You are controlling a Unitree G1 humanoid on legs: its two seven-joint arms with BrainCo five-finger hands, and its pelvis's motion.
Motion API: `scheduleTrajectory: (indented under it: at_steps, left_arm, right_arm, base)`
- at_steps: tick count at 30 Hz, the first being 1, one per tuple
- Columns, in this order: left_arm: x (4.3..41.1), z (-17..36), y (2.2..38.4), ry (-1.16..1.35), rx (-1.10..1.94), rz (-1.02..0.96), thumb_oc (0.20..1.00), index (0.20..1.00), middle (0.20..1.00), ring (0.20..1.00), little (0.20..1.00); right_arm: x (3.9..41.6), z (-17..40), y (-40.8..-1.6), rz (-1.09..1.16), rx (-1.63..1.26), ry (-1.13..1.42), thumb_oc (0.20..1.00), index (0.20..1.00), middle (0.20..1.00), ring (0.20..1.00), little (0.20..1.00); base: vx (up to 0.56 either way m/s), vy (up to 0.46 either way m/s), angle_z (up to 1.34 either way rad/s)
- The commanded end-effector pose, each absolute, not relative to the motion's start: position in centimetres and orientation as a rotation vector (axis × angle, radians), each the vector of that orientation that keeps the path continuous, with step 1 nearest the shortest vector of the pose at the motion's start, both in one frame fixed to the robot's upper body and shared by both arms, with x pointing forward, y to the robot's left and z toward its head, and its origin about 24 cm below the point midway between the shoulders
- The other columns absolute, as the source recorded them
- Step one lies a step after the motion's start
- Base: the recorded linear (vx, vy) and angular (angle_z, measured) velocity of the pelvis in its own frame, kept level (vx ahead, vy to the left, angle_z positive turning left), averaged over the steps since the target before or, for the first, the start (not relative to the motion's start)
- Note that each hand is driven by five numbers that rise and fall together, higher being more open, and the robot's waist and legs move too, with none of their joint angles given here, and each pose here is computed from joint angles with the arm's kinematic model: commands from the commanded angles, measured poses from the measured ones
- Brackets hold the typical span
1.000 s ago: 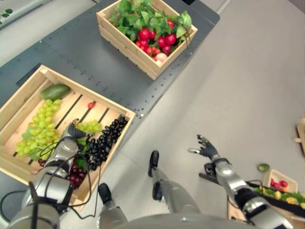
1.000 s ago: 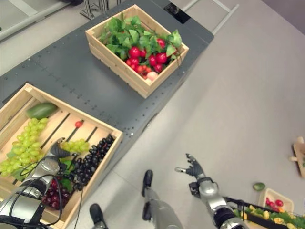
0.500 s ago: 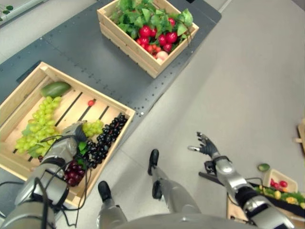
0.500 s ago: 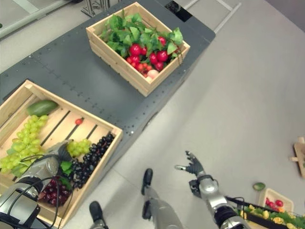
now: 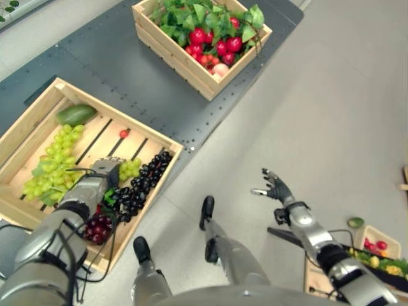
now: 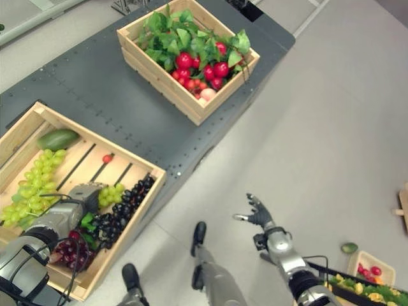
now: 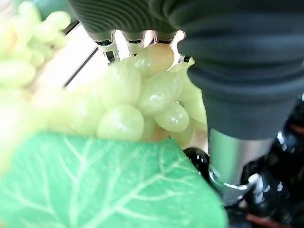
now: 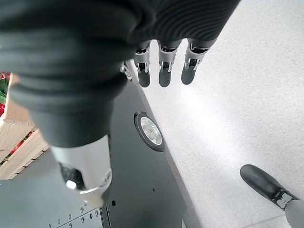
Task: Pick up the fruits from the basket on one side to the basket on the other side
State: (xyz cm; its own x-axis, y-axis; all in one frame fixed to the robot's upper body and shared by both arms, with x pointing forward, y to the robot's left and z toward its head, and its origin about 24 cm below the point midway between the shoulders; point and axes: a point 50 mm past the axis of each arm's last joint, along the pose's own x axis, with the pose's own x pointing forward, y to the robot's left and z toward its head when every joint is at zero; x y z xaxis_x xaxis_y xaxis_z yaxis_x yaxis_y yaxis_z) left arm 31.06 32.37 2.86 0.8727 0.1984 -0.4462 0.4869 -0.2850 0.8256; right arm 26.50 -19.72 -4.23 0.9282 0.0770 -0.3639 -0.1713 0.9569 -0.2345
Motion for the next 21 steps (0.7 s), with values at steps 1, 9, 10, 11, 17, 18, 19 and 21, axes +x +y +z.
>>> scheduleTrajectory:
  at_steps: [1, 9, 10, 11, 17, 18, 19, 21]
  left_arm:
    - [31.2, 2.7, 31.4, 0.468, 1.928, -0.399, 1.0, 1.0, 1.0, 1.0, 1.0]
    - [31.0, 2.4, 30.8, 0.449, 1.969, -0.483, 1.0, 1.0, 1.0, 1.0, 1.0]
    - [31.0, 2.4, 30.7, 0.449, 1.969, -0.484, 1.0, 1.0, 1.0, 1.0, 1.0]
    - [31.1, 2.4, 30.5, 0.435, 1.979, -0.492, 1.0, 1.0, 1.0, 1.0, 1.0]
    - [30.7, 1.3, 29.7, 0.442, 1.953, -0.544, 1.0, 1.0, 1.0, 1.0, 1.0]
    - [30.4, 1.0, 29.9, 0.461, 1.944, -0.553, 0.928, 0.928, 0.928, 0.928, 0.928]
    - [30.2, 0.8, 29.8, 0.466, 1.935, -0.558, 0.473, 0.473, 0.473, 0.473, 0.473]
    - [30.0, 0.6, 30.0, 0.476, 1.931, -0.56, 0.2, 0.2, 0.2, 0.2, 0.2]
  right_arm:
    - [28.2, -1.5, -20.0, 0.102, -0.223, 0.222, 1.0, 1.0, 1.0, 1.0, 1.0]
    - [28.2, -1.1, -20.0, 0.117, -0.214, 0.204, 1.0, 1.0, 1.0, 1.0, 1.0]
    - [28.2, -1.1, -20.0, 0.117, -0.214, 0.204, 1.0, 1.0, 1.0, 1.0, 1.0]
    - [28.2, -1.1, -20.0, 0.118, -0.211, 0.201, 1.0, 1.0, 1.0, 1.0, 1.0]
    - [28.4, -0.7, -20.0, 0.113, -0.205, 0.186, 1.0, 1.0, 1.0, 1.0, 1.0]
    - [28.5, -0.6, -20.1, 0.114, -0.205, 0.181, 1.0, 1.0, 1.0, 1.0, 1.0]
    - [28.4, -0.6, -20.1, 0.113, -0.206, 0.182, 1.0, 1.0, 1.0, 1.0, 1.0]
    - [28.4, -0.7, -20.2, 0.111, -0.204, 0.184, 1.0, 1.0, 1.0, 1.0, 1.0]
  base:
    - [0.0, 0.0, 0.0]
    - [0.0, -0.011, 0.03]
    - [0.0, -0.007, 0.04]
    - [0.0, 0.0, 0.0]
    - [0.0, 0.0, 0.0]
    - [0.0, 0.0, 0.0]
    - [0.0, 0.0, 0.0]
    - [0.0, 0.0, 0.0]
